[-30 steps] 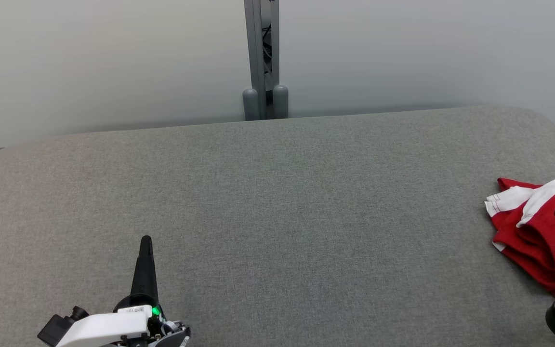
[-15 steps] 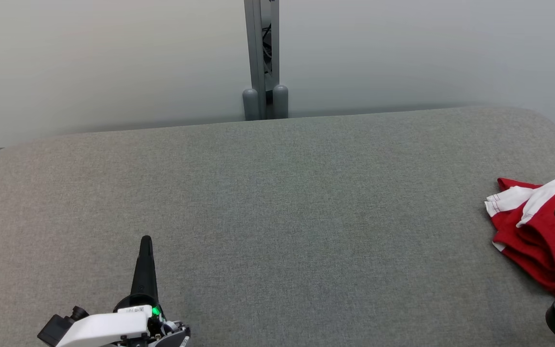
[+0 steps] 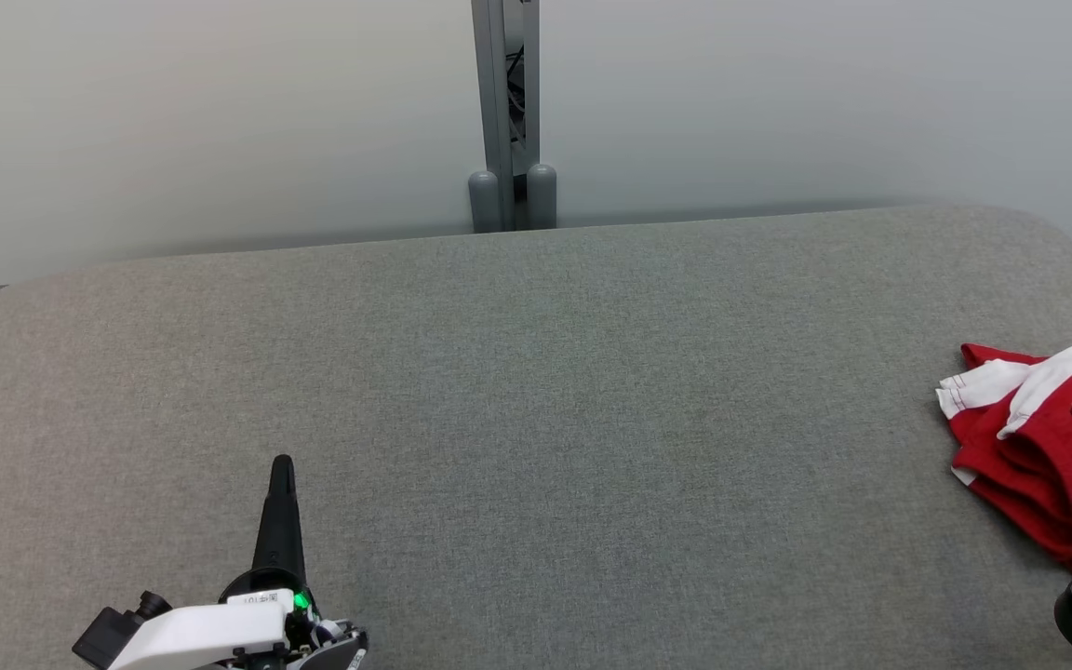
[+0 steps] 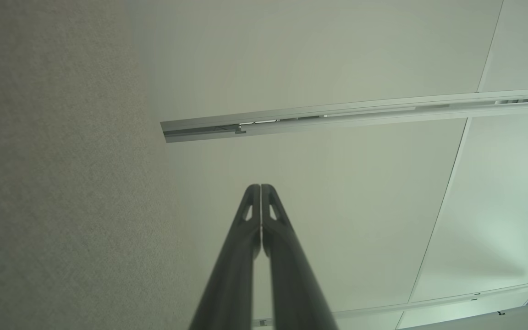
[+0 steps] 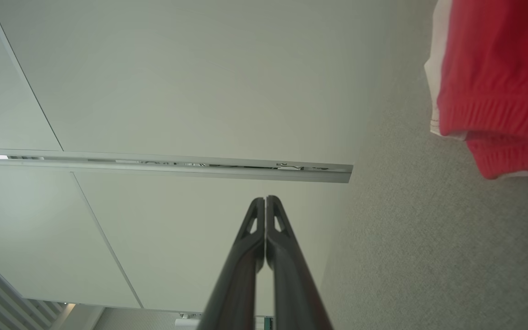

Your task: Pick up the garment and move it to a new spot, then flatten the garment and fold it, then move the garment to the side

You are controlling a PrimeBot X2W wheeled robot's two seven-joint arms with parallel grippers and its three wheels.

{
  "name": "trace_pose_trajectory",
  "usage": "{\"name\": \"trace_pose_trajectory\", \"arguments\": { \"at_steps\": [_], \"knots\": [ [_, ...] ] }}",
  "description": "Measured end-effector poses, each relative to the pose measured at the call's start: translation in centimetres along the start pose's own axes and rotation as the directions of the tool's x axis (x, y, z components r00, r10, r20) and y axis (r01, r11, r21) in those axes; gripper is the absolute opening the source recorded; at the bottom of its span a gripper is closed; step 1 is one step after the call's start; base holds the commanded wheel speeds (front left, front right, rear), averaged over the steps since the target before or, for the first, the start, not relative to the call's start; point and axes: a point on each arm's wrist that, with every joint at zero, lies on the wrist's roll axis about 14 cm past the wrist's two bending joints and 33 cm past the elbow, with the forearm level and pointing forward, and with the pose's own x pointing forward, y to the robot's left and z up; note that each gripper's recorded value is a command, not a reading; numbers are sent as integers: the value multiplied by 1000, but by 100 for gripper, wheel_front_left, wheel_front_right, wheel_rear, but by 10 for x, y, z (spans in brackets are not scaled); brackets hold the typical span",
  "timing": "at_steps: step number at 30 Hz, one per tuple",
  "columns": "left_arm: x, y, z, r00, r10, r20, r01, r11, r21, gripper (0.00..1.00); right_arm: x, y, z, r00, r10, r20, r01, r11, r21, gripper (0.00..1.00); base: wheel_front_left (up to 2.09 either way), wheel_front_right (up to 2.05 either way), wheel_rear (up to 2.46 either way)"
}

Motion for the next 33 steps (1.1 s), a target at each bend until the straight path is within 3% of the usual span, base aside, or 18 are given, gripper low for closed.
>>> {"name": "trace_pose_trajectory", "arguments": {
  "at_steps": [33],
  "knots": [
    [0, 0, 0, 1000, 0, 0, 0, 1000, 0, 0, 0, 0, 0, 1000, 1, 1, -1, 1000, 0, 0, 0, 0, 0]
  ]
}}
